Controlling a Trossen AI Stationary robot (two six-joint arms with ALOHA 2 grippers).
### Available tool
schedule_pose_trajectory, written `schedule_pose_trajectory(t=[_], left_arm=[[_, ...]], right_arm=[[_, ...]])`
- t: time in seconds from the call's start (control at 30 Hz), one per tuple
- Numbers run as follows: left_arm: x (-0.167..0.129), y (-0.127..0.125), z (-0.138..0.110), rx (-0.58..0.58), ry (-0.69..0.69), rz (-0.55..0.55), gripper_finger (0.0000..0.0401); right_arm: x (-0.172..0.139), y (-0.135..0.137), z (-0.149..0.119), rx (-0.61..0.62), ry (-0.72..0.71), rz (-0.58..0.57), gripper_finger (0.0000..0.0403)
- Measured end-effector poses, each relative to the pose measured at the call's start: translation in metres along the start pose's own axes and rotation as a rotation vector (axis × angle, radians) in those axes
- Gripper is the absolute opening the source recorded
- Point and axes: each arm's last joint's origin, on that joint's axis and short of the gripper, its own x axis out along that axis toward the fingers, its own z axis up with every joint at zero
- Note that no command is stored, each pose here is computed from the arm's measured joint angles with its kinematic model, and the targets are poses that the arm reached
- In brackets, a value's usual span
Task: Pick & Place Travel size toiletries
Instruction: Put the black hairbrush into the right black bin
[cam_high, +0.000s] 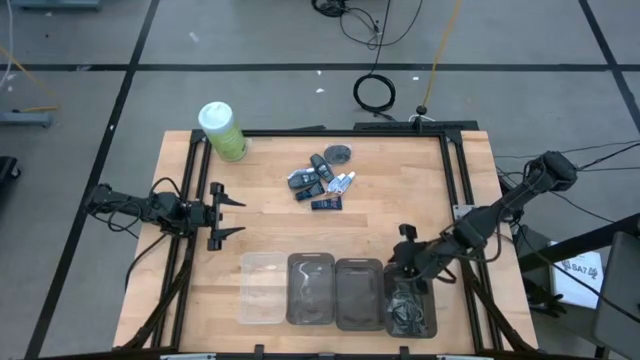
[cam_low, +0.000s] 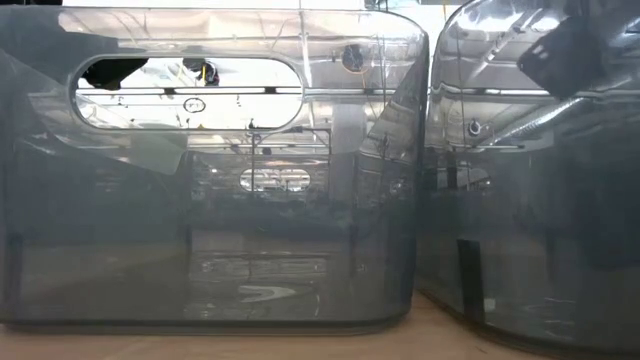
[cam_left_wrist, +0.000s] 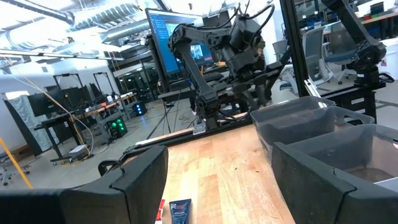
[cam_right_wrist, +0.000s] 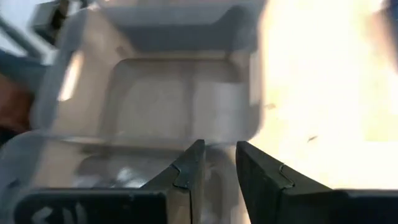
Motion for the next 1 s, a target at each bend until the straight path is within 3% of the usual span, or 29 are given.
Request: schedule_pose_trajectory(t=[0.27,0.67,1.0], left_arm=[[0.000,0.000,0.000,0.000,0.000,0.000,0.0283],[0.000,0.000,0.000,0.000,0.000,0.000,0.0283],[0.000,0.000,0.000,0.000,0.000,0.000,0.0283]], right_arm=[[0.002,-0.015,0.007,-0.075,-0.062,-0.174,0.0082],[0.008,-0.044,0.025,-0.135,-0.142,-0.259,0.0080],[0.022,-0.070,0.025,-0.196,-0.265,-0.329,0.0078]])
